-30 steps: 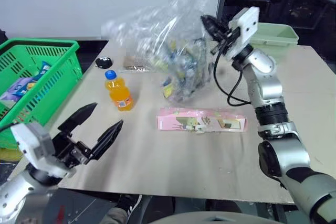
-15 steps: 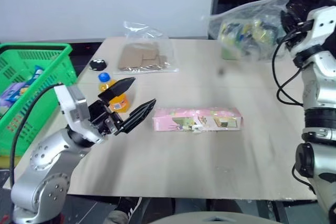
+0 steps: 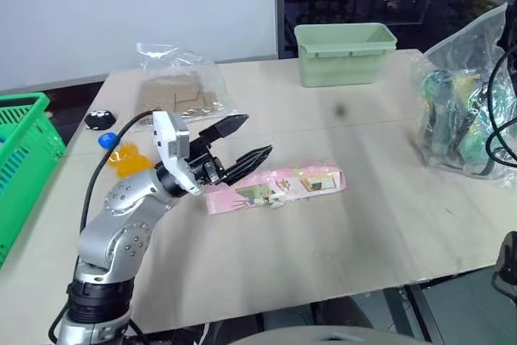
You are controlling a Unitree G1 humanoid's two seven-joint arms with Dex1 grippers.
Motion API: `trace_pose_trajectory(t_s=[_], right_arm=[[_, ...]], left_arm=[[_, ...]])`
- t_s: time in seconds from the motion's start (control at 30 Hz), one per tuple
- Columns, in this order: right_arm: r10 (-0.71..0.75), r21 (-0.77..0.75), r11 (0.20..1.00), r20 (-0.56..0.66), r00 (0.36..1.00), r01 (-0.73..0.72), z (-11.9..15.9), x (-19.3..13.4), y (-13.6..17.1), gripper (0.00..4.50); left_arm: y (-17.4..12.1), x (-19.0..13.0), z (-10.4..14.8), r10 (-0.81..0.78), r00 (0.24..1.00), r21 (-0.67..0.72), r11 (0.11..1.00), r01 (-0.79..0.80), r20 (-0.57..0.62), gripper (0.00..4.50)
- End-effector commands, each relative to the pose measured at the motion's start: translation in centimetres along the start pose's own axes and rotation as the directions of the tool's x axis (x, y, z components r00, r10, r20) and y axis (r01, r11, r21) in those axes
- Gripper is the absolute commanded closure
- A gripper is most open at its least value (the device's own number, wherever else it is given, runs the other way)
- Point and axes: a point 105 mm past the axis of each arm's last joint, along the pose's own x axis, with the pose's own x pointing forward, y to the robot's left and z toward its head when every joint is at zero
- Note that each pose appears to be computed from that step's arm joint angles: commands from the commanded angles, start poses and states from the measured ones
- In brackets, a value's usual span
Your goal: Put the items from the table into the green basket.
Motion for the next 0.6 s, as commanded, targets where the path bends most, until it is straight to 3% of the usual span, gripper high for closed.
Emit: trace_pose_trajectory(t_s=[0.03,0.17,0.3,0.5,0.6], right_arm=[[0.072,0.084,0.993,0.102,0.992,-0.081,2.8,-0.1,0.6,0.05],[0.417,0.155,0.891,0.094,0.904,-0.427,2.1,-2.6,5.7,0.05],[0.711,0.223,0.679,0.034,0.702,-0.699,0.1,-8.0,10.9,0.05],[0.907,0.253,0.419,-0.075,0.414,-0.872,-2.3,-13.0,15.6,0.05],[0.945,0.281,0.326,-0.078,0.317,-0.903,-2.6,-13.7,17.0,0.05]], left_arm=[[0.0,-0.5,0.5,-0.005,1.0,0.043,0.999,0.006,-0.014,0.0],[0.3,-1.9,-0.2,0.03,0.997,0.058,0.998,-0.025,-0.078,0.0],[0.6,-3.9,-0.7,0.057,0.988,0.09,0.995,-0.045,-0.143,0.0],[0.3,-6.8,-1.3,0.093,0.962,0.131,0.99,-0.06,-0.258,0.0],[0.0,-8.2,-1.6,0.116,0.944,0.149,0.986,-0.072,-0.31,0.0]])
